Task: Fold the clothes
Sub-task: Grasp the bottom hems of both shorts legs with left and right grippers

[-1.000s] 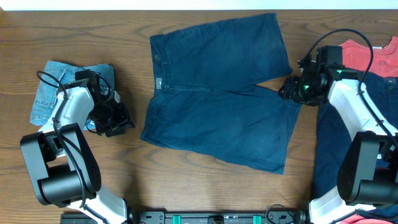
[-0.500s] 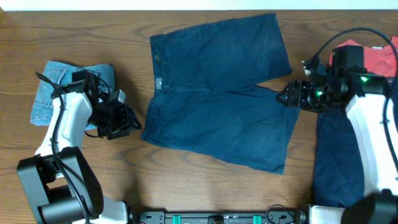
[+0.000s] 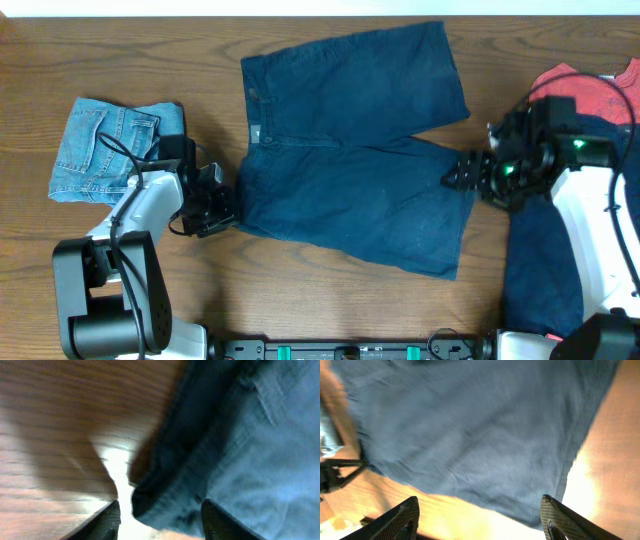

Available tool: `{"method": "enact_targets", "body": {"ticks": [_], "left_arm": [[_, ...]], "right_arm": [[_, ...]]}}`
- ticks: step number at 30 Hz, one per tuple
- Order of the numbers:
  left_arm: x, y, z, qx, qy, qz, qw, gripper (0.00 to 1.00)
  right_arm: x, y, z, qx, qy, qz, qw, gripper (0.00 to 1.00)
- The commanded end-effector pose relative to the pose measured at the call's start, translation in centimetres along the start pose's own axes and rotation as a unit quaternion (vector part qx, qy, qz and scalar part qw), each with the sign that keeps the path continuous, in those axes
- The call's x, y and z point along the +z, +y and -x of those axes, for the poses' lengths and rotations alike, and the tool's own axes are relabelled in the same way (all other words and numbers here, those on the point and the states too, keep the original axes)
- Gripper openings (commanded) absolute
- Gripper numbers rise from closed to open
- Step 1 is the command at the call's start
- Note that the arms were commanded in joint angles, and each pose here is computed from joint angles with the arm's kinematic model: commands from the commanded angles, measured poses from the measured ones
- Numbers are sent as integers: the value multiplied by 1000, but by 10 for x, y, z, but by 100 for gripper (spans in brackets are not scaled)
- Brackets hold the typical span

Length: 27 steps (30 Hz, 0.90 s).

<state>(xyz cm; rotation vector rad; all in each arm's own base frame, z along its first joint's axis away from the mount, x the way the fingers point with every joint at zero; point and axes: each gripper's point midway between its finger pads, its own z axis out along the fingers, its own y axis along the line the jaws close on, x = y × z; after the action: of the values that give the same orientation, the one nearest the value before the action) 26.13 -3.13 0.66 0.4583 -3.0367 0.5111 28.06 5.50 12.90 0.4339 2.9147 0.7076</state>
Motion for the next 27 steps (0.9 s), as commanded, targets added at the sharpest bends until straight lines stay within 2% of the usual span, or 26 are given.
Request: {"method": "enact_targets", "body": {"ticks": [1,3,13,17,19,27], "left_arm": [[2,9,-1,-21,0,24,999,9],[2,9,-3,-23,3,25,999,6],[2,9,-5,-24,9,26,999,6],[2,9,-5,-24,9,26,999,6],[2,9,-5,-24,9,26,999,6],[2,9,-6,-25,10,26,999,6]], "right_arm": [[21,-20,-25,68,39,-22,997,74],[34,-30,-40,90,59,-29,994,71],[77,-70,-124,166,163,-68,970,49],[82,-81,-143,183,181,-84,963,49],[86,-89,-149,197,181,-100,958,49],[100,-93,-142,201,151,-87,964,33]]}}
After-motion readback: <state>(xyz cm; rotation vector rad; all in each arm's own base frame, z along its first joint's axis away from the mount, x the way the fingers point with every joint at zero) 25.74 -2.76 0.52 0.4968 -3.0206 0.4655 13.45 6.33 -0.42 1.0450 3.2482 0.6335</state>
